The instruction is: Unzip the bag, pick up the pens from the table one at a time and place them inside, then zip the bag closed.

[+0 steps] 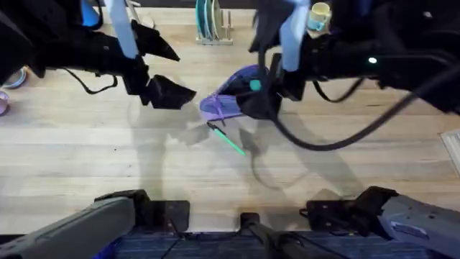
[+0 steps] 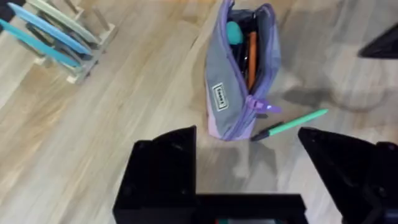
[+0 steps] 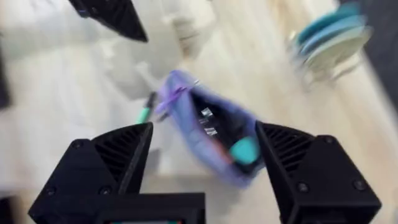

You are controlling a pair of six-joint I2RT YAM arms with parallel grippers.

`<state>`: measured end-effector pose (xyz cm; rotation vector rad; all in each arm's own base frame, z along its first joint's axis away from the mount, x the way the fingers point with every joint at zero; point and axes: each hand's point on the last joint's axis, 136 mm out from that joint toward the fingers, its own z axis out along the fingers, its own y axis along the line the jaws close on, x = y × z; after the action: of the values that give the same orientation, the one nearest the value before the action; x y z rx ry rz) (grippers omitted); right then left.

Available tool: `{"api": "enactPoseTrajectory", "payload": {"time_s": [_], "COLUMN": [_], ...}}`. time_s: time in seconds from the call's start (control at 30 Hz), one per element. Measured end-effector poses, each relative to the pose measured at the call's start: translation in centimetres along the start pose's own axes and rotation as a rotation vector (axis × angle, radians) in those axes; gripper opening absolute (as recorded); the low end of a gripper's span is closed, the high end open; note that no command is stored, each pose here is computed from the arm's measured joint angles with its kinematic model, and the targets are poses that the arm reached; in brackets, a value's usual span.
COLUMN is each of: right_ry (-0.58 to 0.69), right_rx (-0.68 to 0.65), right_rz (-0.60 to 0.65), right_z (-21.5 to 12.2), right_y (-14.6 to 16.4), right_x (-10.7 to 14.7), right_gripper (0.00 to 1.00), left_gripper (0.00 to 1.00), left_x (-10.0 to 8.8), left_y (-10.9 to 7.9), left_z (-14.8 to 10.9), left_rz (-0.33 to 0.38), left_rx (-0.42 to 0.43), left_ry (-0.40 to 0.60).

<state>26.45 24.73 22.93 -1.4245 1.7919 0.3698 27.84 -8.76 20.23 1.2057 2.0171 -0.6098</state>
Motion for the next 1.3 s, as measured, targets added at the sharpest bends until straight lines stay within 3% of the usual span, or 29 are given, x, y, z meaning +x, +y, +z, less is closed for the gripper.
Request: {"api": "enactPoseTrajectory", "payload": {"time_s": [0.23, 0.4, 0.8, 1.3], "right_ry": [0.150, 0.253, 0.320, 0.384], "right_rx": [-0.080, -0.126, -0.223, -0.266], "right_rz": [0.362, 0.497, 0.497, 0.487], "right_z": [-2.2, -2.6, -2.2, 0.8], "right_y": [3.3, 5.4, 9.2, 10.2], "right_x": [3.3, 5.1, 5.0, 5.5], "right_gripper": [0.997, 0.997, 0.997, 0.997], "left_gripper": [0.992, 0.993, 0.993, 0.993], "left_x": [0.4, 0.4, 0.5, 1.1], "left_y": [0.6, 0.6, 0.6, 0.9], "left_z": [-0.5, -0.5, -0.5, -0.6], "left_rz": [0.114, 0.204, 0.263, 0.269], "left_rx": [-0.024, -0.024, -0.024, -0.036], "left_ry": [0.000, 0.001, 0.006, 0.042]}}
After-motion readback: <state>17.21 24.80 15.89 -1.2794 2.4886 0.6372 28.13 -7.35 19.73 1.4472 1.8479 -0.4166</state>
